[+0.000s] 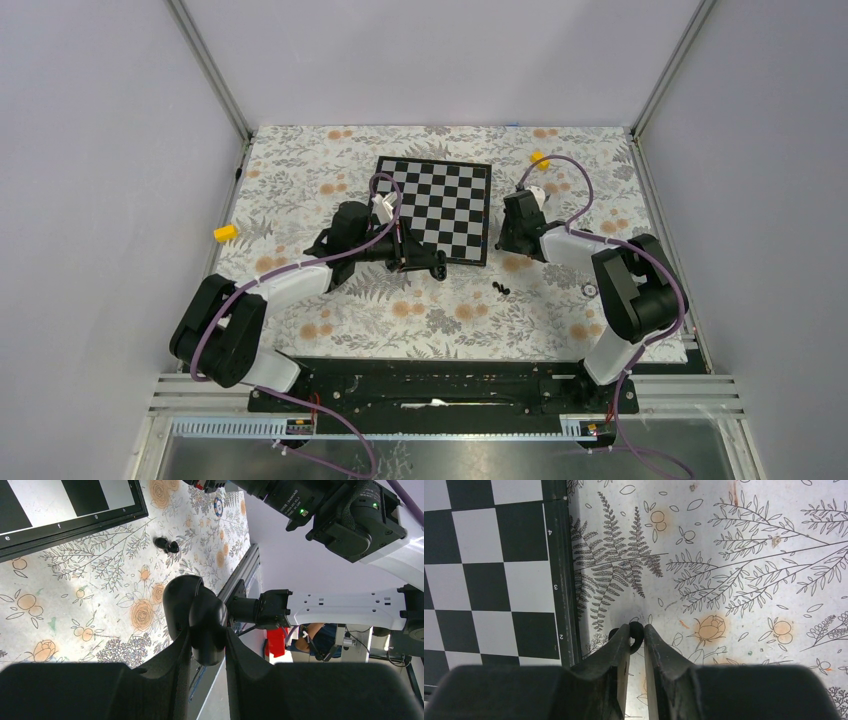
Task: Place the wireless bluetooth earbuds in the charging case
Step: Pick up the left earbud from the center of the board.
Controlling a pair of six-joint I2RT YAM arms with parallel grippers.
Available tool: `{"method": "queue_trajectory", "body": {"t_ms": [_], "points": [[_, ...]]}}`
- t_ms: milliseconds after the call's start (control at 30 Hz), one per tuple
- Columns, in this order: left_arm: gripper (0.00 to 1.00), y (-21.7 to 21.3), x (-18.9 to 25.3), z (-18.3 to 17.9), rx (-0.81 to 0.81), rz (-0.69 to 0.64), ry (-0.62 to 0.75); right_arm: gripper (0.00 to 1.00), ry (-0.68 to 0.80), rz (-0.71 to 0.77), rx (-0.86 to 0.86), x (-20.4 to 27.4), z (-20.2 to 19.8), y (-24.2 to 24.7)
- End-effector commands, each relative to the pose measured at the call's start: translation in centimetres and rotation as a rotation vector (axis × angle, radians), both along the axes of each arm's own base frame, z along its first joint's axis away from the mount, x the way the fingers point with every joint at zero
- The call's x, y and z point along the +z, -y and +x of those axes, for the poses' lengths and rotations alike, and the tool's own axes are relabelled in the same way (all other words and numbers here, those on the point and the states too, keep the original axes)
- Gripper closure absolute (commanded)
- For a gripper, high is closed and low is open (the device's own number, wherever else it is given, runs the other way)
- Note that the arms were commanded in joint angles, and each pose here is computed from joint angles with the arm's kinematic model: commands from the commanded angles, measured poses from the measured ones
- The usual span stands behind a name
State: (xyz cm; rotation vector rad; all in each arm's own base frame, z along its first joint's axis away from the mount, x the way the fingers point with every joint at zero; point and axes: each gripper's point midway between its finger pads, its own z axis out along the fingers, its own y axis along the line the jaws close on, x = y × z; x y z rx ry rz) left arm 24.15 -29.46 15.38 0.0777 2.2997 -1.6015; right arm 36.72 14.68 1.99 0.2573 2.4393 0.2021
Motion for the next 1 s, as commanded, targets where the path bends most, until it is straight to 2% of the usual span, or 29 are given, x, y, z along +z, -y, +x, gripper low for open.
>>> {"method": "queue_trajectory", "body": {"t_ms": [0,200,233,333,467,633,867,967], "points": [[0.96,0.0,1.4,0.7,0.014,-0.021,0.062,0.78,0.008,-0.046,-0.001,0.1,0.3,0.8],[0.96,0.1,1.4,0.8,0.014,-0.02,0.059,0.77,0.031,-0.031,0.012,1.0,0.5,0.5],[0.96,0.1,1.4,0.8,0.013,-0.02,0.06,0.75,0.033,-0.029,0.017,1.2,0.6,0.4],[0.96,0.1,1.4,0.8,0.013,-0.018,0.06,0.6,0.035,-0.019,0.027,1.3,0.8,0.1],[0.96,0.1,1.3,0.8,0.013,-0.017,0.058,0.5,0.028,-0.006,0.009,1.3,0.8,0.1],[0.96,0.1,1.3,0.7,0.008,-0.017,0.058,0.51,0.056,0.06,0.0,2.7,0.9,-0.7],[0.96,0.1,1.1,0.7,0.01,-0.017,0.057,0.68,0.056,0.105,0.011,2.8,0.5,-1.3],[0.96,0.1,1.2,0.7,0.008,-0.018,0.058,0.69,0.049,0.113,0.012,2.6,0.2,-1.4]]}}
